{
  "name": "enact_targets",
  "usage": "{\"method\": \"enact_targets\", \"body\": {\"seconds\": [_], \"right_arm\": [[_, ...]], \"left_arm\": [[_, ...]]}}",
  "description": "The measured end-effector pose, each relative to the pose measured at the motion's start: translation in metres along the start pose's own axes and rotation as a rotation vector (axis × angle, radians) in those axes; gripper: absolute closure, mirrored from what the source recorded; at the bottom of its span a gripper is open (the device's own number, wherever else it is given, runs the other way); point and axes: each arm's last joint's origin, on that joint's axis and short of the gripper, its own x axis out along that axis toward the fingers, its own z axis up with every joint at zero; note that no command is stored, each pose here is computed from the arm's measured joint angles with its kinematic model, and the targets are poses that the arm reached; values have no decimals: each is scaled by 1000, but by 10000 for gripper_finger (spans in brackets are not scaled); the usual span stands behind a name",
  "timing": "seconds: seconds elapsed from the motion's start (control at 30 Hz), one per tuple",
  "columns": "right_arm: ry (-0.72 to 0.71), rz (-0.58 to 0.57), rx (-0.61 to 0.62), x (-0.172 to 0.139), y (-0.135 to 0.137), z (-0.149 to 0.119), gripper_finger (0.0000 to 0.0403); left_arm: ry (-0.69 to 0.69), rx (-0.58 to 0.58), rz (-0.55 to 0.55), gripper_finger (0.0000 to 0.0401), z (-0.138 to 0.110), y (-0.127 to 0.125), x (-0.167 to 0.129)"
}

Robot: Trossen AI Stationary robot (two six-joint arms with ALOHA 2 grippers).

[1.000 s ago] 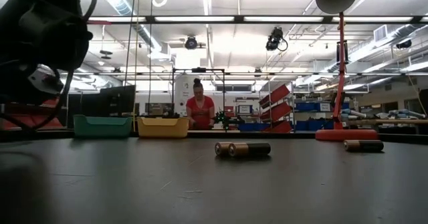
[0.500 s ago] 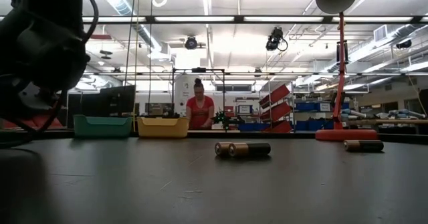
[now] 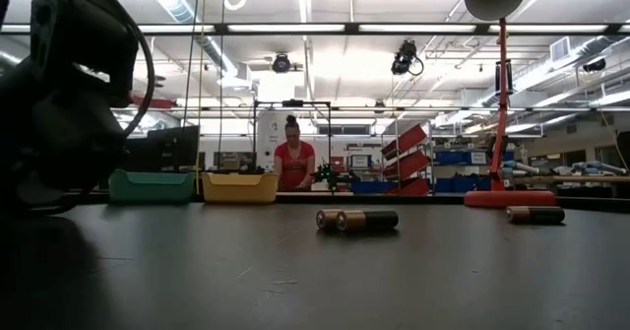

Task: Sort batteries
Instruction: Put the silver battery into the blue bin

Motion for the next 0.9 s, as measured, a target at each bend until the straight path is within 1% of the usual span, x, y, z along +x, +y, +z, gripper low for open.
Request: {"method": "enact_targets", "body": {"seconds": [0.1, 0.43, 0.53, 0.57, 0.63, 0.8, 0.9], "right_arm": [[1, 2, 1, 0, 2, -1, 361], [5, 10, -2, 0, 11, -5, 361], [4, 9, -8, 0, 12, -6, 361], [4, 9, -9, 0, 12, -6, 361], [1, 2, -11, 0, 12, -5, 361], [-1, -3, -12, 0, 10, -5, 361], [-3, -6, -15, 0, 9, -4, 361]], "left_arm": [[27, 6, 10, 132, 2, 0, 2], [21, 23, -20, 132, 4, -1, 5], [-13, 31, 33, 135, 2, -2, 4], [-27, 31, 46, 139, 2, -3, 4], [-43, 40, 34, 154, 1, -5, 4], [-31, 60, 10, 205, -2, -8, 10], [-32, 62, 12, 213, -2, -8, 10]]}}
